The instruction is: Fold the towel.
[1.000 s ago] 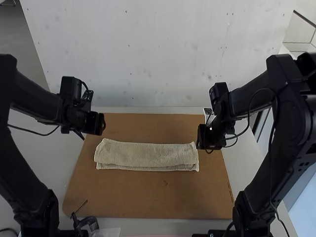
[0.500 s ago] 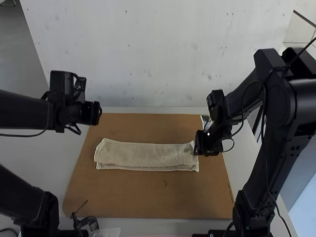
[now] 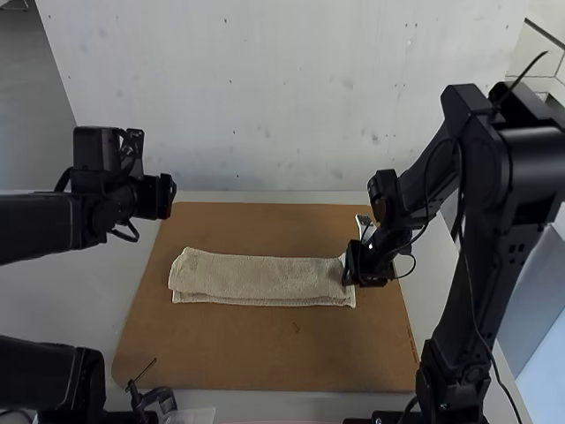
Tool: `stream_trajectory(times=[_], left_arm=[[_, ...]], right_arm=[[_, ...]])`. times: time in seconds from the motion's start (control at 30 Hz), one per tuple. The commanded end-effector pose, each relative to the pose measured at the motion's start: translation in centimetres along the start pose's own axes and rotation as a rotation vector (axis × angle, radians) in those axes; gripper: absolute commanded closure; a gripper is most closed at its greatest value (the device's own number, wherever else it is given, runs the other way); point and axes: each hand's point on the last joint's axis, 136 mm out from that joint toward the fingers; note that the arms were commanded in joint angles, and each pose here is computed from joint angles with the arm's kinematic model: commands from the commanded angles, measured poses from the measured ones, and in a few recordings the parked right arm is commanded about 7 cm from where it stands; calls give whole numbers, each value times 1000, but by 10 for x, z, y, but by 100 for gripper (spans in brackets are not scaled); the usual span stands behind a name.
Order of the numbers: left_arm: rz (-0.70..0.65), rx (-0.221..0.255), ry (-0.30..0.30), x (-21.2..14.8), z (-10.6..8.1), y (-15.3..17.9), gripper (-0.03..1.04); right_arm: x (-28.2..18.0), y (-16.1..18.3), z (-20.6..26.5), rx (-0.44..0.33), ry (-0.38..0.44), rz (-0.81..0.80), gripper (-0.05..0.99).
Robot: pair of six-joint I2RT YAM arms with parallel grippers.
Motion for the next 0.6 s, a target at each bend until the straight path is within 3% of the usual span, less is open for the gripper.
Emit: stream_trajectory(times=[0.0, 0.57], left_arm=[[-72, -4, 4, -12, -2, -19, 16], [-76, -4, 10, -15, -3, -17, 16]], right_arm=[[-1, -13, -5, 8, -12, -30, 51], [15, -16, 0, 35, -122, -37, 52]])
Point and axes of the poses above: each hand's point on the last joint's axis, 136 mm out from that joint toward the fingers, its own x axis out along the fingers, its own z axis along the line the jaws close on, y = z × x, and after that the axes turned 13 degrees about -x, right-handed
